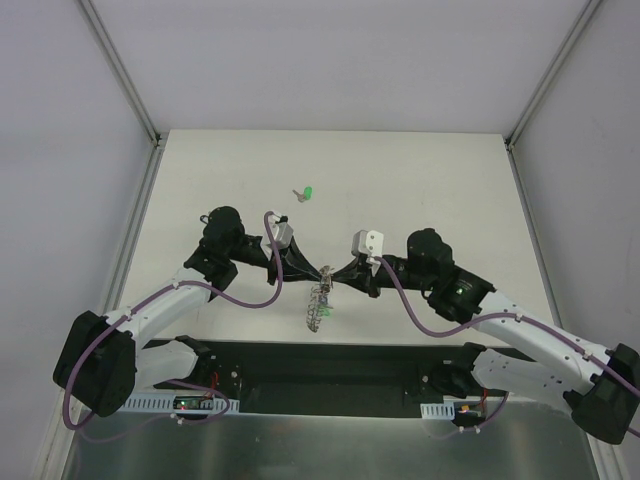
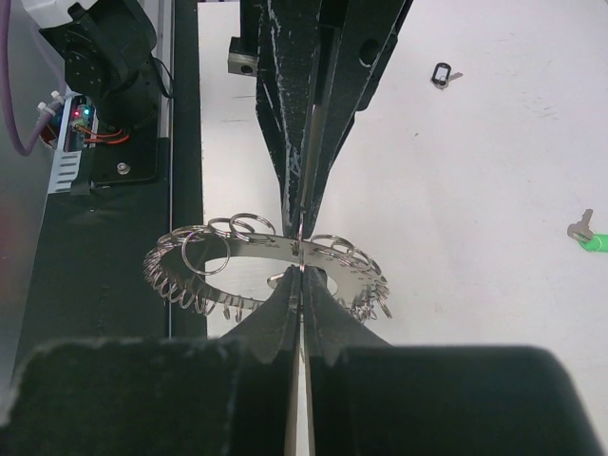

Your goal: Put the keys on the keyring

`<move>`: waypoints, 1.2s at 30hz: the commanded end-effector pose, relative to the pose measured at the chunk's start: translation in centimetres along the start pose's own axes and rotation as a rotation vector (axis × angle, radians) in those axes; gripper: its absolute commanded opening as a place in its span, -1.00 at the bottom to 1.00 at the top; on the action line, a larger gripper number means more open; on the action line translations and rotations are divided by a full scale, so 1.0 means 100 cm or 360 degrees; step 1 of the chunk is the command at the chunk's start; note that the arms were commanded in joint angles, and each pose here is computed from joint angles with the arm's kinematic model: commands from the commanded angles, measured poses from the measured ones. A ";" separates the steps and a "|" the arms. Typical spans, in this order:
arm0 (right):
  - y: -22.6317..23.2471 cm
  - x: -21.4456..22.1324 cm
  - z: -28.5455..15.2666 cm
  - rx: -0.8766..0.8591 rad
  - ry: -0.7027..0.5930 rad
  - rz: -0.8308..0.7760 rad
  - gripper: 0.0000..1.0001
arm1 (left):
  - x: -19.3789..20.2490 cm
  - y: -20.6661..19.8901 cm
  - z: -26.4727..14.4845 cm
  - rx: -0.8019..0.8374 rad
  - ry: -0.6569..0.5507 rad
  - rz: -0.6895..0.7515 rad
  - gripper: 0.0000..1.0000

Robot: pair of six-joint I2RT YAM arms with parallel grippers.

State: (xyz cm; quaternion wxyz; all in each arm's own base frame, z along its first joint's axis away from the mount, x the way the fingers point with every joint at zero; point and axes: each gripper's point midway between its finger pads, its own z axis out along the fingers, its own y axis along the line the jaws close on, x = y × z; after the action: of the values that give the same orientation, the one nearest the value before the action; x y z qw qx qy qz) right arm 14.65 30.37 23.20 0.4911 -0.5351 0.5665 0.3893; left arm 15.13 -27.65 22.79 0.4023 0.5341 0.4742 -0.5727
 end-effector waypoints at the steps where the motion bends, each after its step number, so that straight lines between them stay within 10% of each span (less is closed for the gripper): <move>1: -0.001 -0.014 0.004 -0.0008 -0.0073 -0.0048 -0.97 | -0.027 -0.002 -0.001 0.0052 -0.0043 0.0212 -1.00; 36: 0.004 -0.013 0.004 -0.0034 -0.0067 -0.0035 -0.98 | -0.028 -0.001 -0.001 0.0045 -0.0044 0.0202 -1.00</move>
State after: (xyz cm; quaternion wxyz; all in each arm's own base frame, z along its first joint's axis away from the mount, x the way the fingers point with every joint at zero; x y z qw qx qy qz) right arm 14.50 30.47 23.23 0.4908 -0.5363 0.5649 0.3903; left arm 15.14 -27.65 22.81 0.4018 0.5337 0.4749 -0.5729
